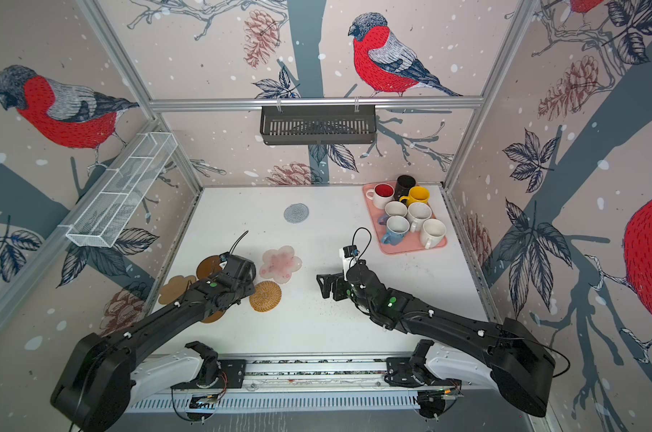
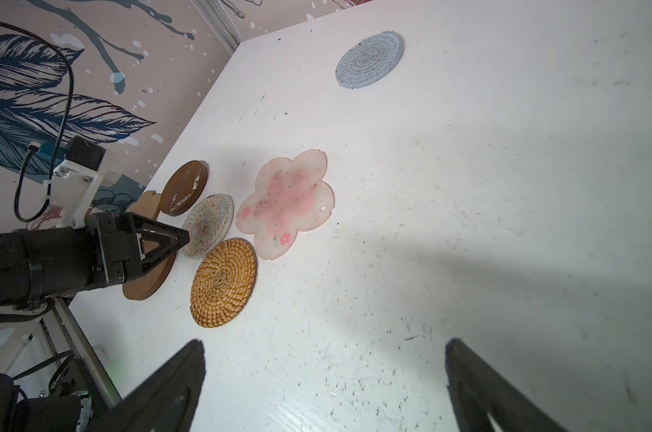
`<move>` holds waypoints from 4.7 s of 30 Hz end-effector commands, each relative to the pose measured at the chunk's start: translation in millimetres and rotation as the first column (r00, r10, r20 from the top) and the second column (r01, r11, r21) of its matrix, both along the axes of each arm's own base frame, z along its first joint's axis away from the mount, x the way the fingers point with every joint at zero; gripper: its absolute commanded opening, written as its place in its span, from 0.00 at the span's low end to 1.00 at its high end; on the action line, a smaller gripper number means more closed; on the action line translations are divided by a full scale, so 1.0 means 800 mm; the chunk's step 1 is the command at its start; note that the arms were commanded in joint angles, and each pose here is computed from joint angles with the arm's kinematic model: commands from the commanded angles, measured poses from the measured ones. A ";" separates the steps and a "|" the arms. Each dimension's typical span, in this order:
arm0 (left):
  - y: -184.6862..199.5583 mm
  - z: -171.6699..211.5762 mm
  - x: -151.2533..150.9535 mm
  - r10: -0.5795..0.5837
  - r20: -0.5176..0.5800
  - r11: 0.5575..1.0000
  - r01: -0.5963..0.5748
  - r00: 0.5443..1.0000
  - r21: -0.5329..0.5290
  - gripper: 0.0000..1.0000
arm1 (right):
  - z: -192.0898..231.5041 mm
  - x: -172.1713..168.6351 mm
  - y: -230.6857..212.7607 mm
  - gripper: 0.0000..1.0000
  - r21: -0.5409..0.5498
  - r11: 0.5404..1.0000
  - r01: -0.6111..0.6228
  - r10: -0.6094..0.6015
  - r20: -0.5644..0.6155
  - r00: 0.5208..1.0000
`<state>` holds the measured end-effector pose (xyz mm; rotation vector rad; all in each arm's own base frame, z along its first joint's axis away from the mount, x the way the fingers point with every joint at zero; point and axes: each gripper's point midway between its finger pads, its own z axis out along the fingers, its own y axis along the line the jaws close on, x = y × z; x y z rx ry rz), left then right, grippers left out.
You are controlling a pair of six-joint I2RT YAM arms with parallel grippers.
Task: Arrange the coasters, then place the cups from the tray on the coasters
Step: 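Move the left gripper back over the multicolour zigzag coaster, then lower the left gripper and pinch the zigzag coaster, then release the zigzag coaster beside the blue one while the right gripper reaches forward, then lower the right gripper onto the pink flower coaster while the left arm withdraws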
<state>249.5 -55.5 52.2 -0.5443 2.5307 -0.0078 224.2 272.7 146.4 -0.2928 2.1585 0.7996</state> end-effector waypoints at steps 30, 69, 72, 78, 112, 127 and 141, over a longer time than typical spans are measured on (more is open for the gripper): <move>-0.005 -0.057 0.083 0.000 -0.051 1.000 0.000 0.999 0.015 0.47 | -0.017 0.045 0.054 0.99 0.011 0.995 -0.101 0.101 -0.008 0.995; -0.051 -0.063 0.356 -0.115 -0.069 0.993 0.113 0.991 -0.028 0.59 | -0.036 0.096 0.041 1.00 -0.012 0.997 -0.071 0.070 -0.042 0.997; -0.050 -0.045 0.360 -0.120 -0.054 0.993 0.119 0.991 -0.019 0.63 | -0.034 0.097 0.040 0.99 -0.013 0.998 -0.067 0.066 -0.041 0.997; -0.047 -0.008 0.362 -0.120 -0.017 0.993 0.120 0.993 -0.001 0.72 | -0.035 0.100 0.032 1.00 -0.037 0.999 -0.040 0.038 -0.038 0.999; -0.008 0.204 0.048 -0.137 0.363 0.973 0.194 0.921 -0.123 0.98 | -0.037 0.088 0.127 0.90 -0.376 0.918 -0.125 0.136 0.004 0.991; 0.022 0.223 0.014 -0.076 0.512 0.987 0.137 0.856 -0.082 0.97 | -0.110 0.106 0.247 0.75 -0.466 0.863 -0.194 0.207 -0.023 0.978; 0.007 0.224 0.012 -0.120 0.539 0.973 0.207 0.833 -0.104 0.97 | -0.163 0.113 0.246 0.73 -0.514 0.836 -0.192 0.182 -0.069 0.981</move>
